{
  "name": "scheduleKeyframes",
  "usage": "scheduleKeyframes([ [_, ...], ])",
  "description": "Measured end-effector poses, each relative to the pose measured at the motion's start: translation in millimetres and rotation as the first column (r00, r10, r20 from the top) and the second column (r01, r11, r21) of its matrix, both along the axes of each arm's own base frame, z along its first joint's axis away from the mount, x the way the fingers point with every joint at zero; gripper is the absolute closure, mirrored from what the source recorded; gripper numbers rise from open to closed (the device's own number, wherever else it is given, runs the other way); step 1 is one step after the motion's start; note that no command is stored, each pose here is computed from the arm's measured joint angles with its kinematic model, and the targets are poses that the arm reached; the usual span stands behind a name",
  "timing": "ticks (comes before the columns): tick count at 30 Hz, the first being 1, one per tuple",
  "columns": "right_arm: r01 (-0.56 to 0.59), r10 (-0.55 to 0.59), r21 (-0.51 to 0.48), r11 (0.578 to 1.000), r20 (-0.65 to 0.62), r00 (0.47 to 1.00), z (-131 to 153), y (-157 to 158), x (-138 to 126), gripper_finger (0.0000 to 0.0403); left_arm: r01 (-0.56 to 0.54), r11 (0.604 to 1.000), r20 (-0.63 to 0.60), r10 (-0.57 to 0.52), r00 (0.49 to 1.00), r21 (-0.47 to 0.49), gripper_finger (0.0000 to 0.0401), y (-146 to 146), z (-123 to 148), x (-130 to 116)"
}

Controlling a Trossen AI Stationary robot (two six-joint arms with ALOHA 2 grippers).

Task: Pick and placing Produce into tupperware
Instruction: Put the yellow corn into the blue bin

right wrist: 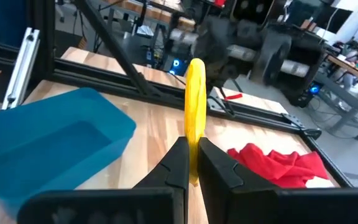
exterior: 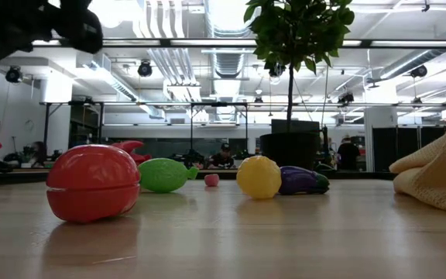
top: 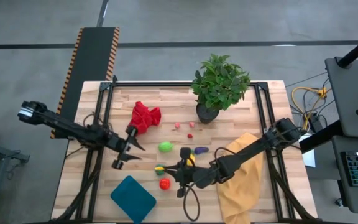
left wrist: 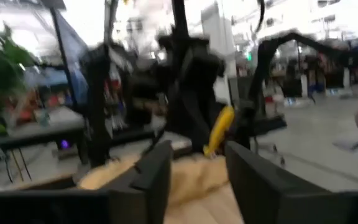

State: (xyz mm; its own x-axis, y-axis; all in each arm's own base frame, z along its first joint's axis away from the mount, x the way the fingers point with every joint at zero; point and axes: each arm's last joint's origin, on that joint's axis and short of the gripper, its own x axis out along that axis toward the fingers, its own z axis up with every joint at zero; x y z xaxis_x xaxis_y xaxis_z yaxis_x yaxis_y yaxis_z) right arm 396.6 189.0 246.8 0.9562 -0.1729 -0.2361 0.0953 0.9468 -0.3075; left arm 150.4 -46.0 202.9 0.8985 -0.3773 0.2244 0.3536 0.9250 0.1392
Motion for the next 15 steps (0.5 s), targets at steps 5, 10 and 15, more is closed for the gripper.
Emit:
scheduleKeyframes([
  [5,0.022,-0.022,-0.028,0.999,0.014,1.000,1.9,-6.4,3.3,0.0386,0.001,1.000,-0.007,0.000,1.000,0.008,0.0211,-4.9,9.0,17.3],
  [10,0.034,-0.034,-0.051,0.998,0.010,0.999,1.8,-13.4,6.4,0.0386,-0.004,0.999,-0.033,0.005,0.999,0.041,0.0210,-9.8,12.7,34.5],
  [15,0.041,-0.041,-0.074,0.996,0.002,0.999,1.6,-17.6,8.0,0.0386,-0.003,0.999,-0.052,0.005,0.999,0.049,0.0210,-13.4,15.6,47.2],
])
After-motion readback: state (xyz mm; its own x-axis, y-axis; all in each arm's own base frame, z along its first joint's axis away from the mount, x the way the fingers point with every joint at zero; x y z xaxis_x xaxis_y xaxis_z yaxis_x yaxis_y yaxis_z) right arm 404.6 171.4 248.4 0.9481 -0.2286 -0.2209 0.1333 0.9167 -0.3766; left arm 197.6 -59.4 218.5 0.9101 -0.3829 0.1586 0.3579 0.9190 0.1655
